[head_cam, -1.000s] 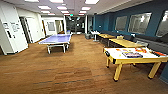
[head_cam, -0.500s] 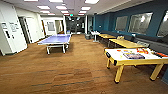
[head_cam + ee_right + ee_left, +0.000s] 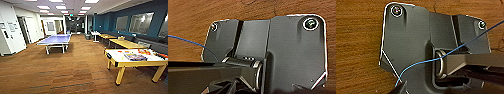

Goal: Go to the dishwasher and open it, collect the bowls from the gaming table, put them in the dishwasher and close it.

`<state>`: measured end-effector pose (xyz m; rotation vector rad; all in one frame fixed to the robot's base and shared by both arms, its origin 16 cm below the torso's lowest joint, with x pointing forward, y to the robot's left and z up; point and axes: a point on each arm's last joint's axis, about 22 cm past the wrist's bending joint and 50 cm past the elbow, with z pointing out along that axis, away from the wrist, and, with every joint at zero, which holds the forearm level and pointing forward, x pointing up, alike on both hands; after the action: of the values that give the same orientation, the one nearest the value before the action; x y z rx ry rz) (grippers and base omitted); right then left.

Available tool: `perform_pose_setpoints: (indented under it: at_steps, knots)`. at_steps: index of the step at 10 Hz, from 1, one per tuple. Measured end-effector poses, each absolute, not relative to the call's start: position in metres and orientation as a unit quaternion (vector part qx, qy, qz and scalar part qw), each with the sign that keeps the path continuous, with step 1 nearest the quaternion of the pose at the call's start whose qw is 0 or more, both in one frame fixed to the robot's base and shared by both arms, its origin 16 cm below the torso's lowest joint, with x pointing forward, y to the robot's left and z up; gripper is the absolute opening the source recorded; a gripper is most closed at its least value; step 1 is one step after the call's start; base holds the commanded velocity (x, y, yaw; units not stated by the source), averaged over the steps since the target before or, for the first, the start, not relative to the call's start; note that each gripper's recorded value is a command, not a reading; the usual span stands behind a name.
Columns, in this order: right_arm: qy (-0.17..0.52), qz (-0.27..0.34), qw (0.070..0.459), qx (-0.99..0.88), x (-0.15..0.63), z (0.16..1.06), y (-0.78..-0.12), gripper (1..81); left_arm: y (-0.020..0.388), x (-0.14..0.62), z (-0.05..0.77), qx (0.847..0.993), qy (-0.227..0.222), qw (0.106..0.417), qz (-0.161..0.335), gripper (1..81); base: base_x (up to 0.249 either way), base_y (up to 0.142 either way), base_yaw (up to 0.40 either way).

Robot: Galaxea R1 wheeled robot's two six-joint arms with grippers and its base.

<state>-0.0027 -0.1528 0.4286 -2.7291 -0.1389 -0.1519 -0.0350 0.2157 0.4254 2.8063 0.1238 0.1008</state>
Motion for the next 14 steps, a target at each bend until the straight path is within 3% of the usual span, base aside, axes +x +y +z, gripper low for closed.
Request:
perform_pose_setpoints:
  at_steps: [14]
  knots:
    - [-0.05,-0.054,0.201,-0.977,-0.0027,0.4286,-0.1525,81.1,0.206,-0.035,0.4223,0.986,0.043,0.16,0.036,81.1,0.137,0.0,0.0]
